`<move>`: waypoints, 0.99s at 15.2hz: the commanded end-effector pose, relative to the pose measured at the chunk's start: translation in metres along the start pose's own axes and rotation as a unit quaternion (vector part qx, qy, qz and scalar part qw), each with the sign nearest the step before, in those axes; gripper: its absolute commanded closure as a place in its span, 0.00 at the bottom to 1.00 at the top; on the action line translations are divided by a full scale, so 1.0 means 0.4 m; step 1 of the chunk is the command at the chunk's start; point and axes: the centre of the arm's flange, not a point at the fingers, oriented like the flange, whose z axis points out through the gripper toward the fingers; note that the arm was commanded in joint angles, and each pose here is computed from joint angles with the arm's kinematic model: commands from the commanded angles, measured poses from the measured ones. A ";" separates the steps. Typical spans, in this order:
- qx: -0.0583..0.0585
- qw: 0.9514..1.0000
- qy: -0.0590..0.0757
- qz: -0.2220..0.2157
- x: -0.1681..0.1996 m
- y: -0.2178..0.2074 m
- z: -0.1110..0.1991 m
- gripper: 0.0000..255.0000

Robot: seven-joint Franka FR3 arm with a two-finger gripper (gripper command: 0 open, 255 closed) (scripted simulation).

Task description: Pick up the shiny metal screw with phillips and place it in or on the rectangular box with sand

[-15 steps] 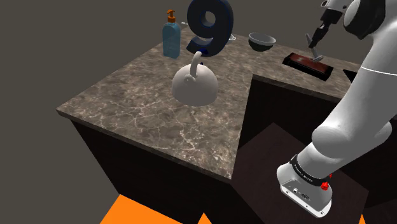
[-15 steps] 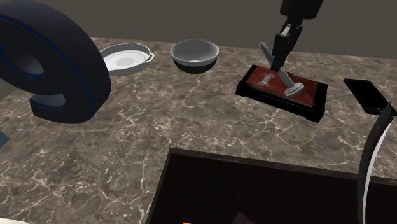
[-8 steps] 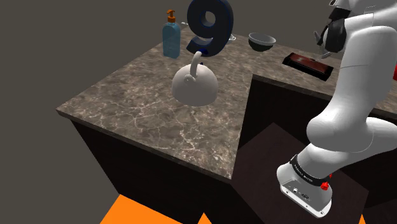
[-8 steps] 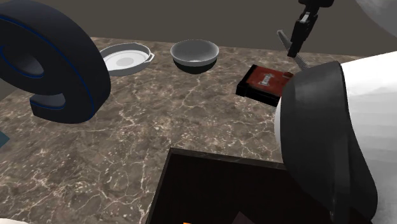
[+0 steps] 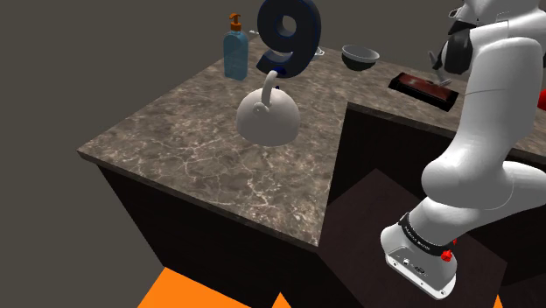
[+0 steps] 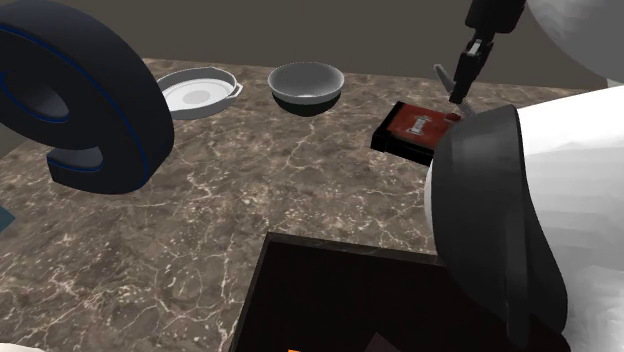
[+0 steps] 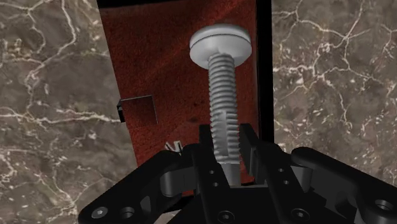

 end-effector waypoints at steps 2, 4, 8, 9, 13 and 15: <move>0.000 1.000 0.000 0.000 0.001 0.007 0.039 1.00; 0.000 1.000 0.000 0.000 0.001 0.011 0.065 1.00; 0.000 1.000 0.000 0.000 0.001 0.018 0.112 1.00; 0.000 1.000 0.000 0.000 0.001 0.018 0.112 1.00; 0.000 1.000 0.000 0.000 0.001 0.018 0.112 1.00; 0.000 1.000 0.000 0.000 0.001 0.018 0.112 1.00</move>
